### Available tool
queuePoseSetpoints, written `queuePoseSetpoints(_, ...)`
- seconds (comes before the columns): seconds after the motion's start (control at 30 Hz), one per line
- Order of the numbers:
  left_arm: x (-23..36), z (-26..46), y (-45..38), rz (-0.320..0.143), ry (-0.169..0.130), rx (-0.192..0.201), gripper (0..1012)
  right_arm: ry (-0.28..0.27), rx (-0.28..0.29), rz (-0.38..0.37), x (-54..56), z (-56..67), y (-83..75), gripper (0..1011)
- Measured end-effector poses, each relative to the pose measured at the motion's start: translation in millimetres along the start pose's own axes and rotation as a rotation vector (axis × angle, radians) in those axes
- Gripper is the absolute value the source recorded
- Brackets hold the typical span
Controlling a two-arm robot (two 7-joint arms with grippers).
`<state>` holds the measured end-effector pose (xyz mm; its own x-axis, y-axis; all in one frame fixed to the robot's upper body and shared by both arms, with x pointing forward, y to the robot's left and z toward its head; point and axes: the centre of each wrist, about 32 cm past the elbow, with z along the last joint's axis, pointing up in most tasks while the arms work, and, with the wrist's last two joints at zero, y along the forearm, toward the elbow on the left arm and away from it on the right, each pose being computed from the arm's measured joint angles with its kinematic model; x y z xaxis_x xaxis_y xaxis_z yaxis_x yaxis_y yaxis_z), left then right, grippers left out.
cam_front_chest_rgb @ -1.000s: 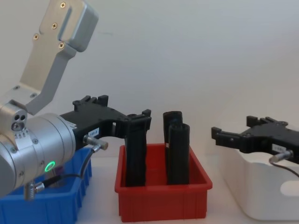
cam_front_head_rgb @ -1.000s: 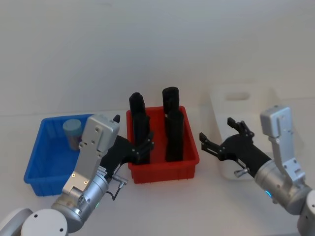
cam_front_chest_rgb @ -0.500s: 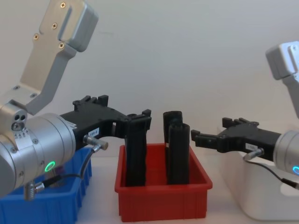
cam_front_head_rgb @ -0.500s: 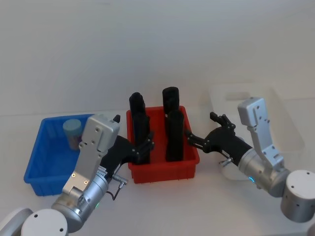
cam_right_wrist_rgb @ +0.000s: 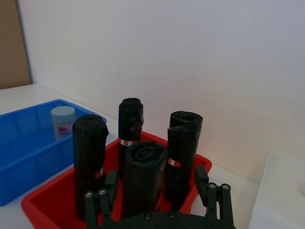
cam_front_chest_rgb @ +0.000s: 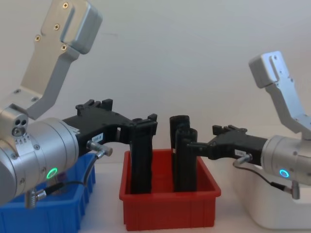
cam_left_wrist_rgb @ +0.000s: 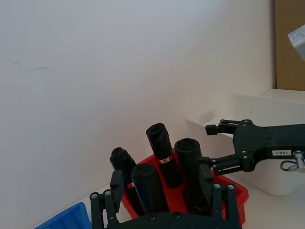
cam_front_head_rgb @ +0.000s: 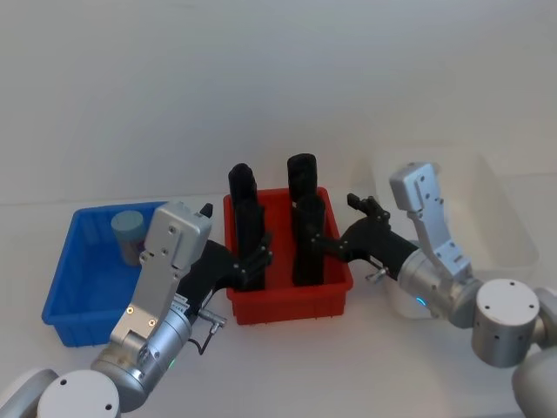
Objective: Pick the cotton swabs from the blue box and place them into the white box.
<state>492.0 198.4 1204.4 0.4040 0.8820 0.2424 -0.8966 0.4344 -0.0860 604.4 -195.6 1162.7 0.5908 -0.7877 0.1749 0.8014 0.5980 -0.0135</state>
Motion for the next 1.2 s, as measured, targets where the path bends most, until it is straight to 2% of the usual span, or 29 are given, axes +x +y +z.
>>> queuePoseSetpoints(0.2, 0.0, 0.0, 0.0, 0.0, 0.0, 0.0, 1004, -0.002, -0.008, 0.022, 2.5, -2.9, 11.8, 1001)
queuePoseSetpoints(0.3, 0.0, 0.0, 0.0, 0.0, 0.0, 0.0, 1004, -0.001, -0.012, 0.035, 3.6, -4.4, 17.1, 963)
queuePoseSetpoints(0.77, 0.0, 0.0, 0.0, 0.0, 0.0, 0.0, 1004, 0.012, -0.026, 0.074, 6.4, -11.8, 33.4, 554)
queuePoseSetpoints(1.03, 0.0, 0.0, 0.0, 0.0, 0.0, 0.0, 1004, 0.021, -0.019, 0.073, 7.8, -13.2, 36.1, 485)
queuePoseSetpoints(1.2, 0.0, 0.0, 0.0, 0.0, 0.0, 0.0, 1004, 0.024, 0.006, 0.067, 8.3, -9.7, 34.8, 450)
